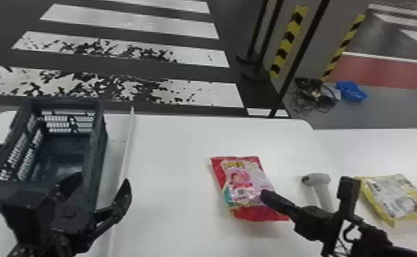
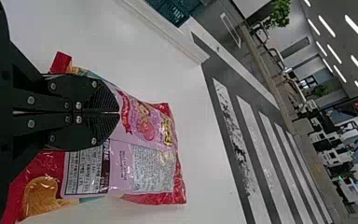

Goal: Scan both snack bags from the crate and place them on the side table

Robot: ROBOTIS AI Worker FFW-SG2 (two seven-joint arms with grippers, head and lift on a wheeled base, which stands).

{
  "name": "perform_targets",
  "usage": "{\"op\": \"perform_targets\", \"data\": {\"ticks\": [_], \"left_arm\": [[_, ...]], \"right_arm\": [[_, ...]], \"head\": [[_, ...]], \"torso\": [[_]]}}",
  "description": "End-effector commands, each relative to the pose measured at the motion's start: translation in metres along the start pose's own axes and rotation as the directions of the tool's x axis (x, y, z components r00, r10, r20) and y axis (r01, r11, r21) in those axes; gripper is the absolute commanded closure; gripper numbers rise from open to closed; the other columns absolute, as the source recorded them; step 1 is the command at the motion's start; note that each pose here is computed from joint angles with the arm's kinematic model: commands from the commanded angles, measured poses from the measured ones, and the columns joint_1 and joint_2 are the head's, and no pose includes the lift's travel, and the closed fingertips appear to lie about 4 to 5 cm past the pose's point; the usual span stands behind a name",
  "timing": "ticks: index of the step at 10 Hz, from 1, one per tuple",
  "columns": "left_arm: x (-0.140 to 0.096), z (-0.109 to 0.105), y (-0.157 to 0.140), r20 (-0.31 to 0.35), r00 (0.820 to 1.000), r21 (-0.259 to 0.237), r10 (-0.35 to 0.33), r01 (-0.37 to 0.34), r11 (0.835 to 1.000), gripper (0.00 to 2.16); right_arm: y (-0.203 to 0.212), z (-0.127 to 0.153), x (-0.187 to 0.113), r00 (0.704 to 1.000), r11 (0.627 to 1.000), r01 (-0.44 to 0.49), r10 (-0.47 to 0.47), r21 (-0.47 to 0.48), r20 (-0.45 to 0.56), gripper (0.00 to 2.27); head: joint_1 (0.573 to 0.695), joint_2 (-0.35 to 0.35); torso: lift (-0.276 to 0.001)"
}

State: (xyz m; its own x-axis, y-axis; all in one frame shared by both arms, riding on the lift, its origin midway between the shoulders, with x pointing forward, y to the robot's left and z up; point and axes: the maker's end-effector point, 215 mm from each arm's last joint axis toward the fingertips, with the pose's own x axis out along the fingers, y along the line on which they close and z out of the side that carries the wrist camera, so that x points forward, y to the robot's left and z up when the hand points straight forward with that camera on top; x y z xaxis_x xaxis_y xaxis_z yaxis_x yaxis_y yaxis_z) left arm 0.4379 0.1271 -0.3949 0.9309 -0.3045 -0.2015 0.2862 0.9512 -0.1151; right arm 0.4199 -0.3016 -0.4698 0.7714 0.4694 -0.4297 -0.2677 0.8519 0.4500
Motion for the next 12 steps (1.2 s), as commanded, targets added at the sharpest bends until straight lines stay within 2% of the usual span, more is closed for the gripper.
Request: {"op": "perform_targets", "data": {"ticks": [1, 4, 8, 12], "left_arm": [[0.000, -0.001, 0.001, -0.001, 1.000, -0.002, 0.000, 0.000, 1.000, 0.07], [0.000, -0.003, 0.000, -0.004, 1.000, -0.005, -0.001, 0.001, 1.000, 0.07], [-0.001, -0.002, 0.000, -0.004, 1.000, -0.005, 0.000, 0.000, 1.000, 0.07], [-0.001, -0.004, -0.001, -0.006, 1.000, -0.004, -0.002, 0.002, 1.000, 0.07]], "right_arm": [[-0.006, -0.013, 0.004, 1.000, 1.000, 0.006, -0.006, 0.018, -0.026, 2.26], [-0.015, -0.028, 0.012, 0.998, 0.999, 0.013, -0.010, 0.044, -0.055, 2.26], [-0.010, -0.026, 0.011, 0.999, 0.999, 0.001, 0.001, 0.042, -0.050, 2.26], [-0.029, -0.027, 0.005, 0.997, 0.999, 0.045, -0.044, 0.020, -0.065, 2.26]], "head": [[0.695, -0.225], [0.695, -0.228], [0.695, -0.226], [0.695, -0.239]], "torso": [[-0.095], [-0.095], [-0.095], [-0.095]]}}
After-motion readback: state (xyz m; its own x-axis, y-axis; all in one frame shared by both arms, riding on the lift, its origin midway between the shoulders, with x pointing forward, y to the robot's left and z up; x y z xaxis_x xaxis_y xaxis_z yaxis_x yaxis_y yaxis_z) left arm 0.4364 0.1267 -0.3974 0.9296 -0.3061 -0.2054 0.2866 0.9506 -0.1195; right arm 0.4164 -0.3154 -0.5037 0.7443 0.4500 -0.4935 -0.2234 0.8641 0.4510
